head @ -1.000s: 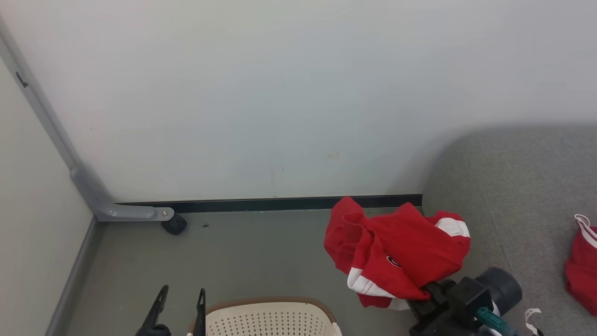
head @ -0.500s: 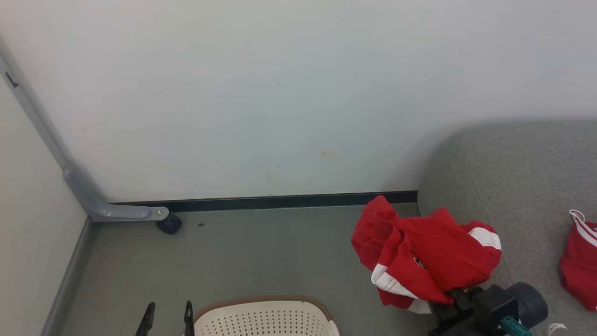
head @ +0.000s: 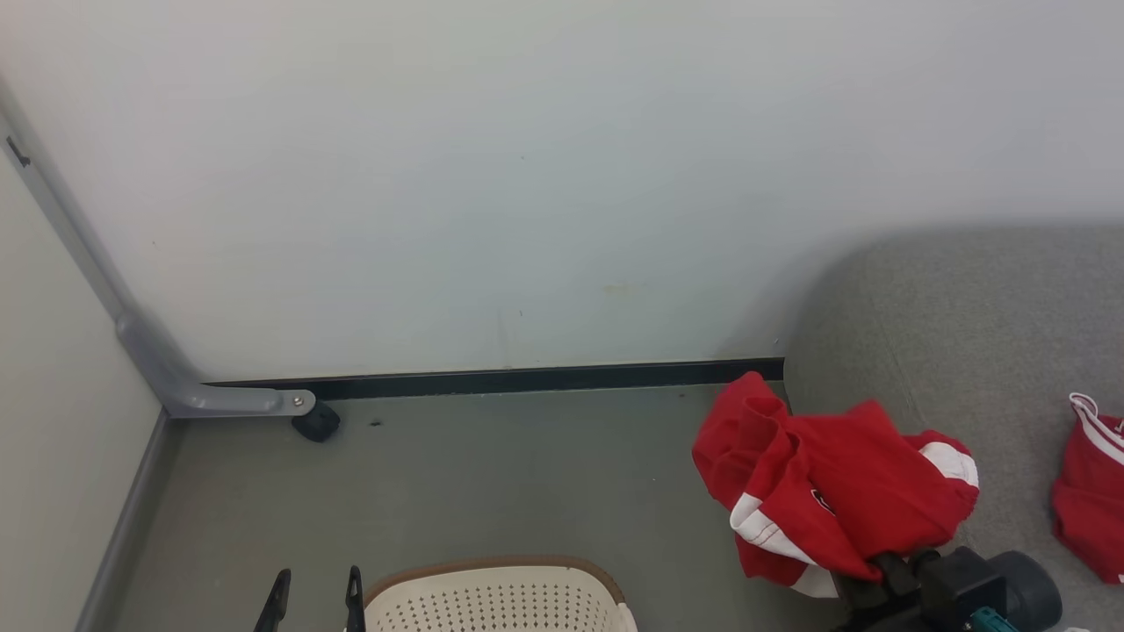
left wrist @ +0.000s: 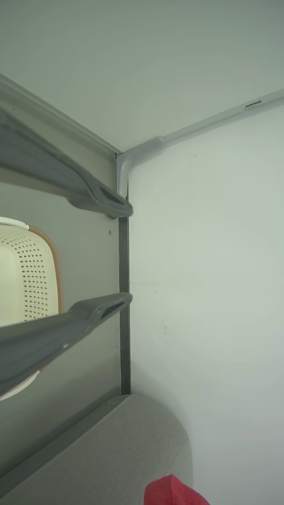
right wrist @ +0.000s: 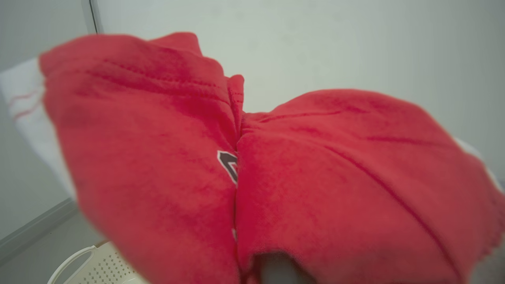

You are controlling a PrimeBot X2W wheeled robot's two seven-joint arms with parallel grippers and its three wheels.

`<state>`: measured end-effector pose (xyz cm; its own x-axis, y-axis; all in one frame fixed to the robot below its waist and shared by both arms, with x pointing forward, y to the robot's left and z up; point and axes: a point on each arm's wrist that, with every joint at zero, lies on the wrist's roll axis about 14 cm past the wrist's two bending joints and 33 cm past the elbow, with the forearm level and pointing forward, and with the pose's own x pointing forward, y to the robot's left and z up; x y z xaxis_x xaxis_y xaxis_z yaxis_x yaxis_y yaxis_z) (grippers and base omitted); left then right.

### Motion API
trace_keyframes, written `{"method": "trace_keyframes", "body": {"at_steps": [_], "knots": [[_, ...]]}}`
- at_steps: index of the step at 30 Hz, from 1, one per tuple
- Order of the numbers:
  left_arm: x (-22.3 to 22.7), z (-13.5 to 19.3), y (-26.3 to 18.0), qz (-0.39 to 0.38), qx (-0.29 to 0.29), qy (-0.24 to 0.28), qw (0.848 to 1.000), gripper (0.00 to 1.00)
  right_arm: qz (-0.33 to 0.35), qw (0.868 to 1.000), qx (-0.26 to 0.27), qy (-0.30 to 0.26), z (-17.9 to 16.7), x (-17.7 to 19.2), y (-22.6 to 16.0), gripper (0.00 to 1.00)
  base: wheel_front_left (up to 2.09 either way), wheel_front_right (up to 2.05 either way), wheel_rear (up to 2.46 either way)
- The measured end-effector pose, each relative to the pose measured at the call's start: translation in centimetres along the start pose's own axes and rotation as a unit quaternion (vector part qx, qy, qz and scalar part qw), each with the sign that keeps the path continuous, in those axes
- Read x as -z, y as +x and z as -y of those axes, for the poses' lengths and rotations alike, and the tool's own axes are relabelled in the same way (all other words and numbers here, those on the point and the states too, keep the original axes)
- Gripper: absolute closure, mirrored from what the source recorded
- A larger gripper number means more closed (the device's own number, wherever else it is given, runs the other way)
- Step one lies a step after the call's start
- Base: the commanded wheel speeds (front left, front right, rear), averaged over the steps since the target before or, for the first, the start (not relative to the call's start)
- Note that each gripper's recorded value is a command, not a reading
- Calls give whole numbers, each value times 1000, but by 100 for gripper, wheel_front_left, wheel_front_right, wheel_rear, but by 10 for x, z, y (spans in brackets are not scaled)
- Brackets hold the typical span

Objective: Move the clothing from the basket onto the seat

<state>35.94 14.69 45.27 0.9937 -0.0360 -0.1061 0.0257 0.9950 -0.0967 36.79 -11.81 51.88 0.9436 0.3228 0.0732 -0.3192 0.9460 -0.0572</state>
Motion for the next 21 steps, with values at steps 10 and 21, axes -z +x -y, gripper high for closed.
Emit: {"method": "trace_keyframes", "body": {"at_steps": [10, 21], "knots": [[0, 9, 5, -1, 14, 7, 1000, 0, 2, 1000, 26, 3, 12, -1, -5, 100, 0, 0, 0], [-1, 37, 18, 0, 61, 5, 998, 0, 5, 997, 77, -2, 41, -5, -21, 100, 0, 0, 0]]}}
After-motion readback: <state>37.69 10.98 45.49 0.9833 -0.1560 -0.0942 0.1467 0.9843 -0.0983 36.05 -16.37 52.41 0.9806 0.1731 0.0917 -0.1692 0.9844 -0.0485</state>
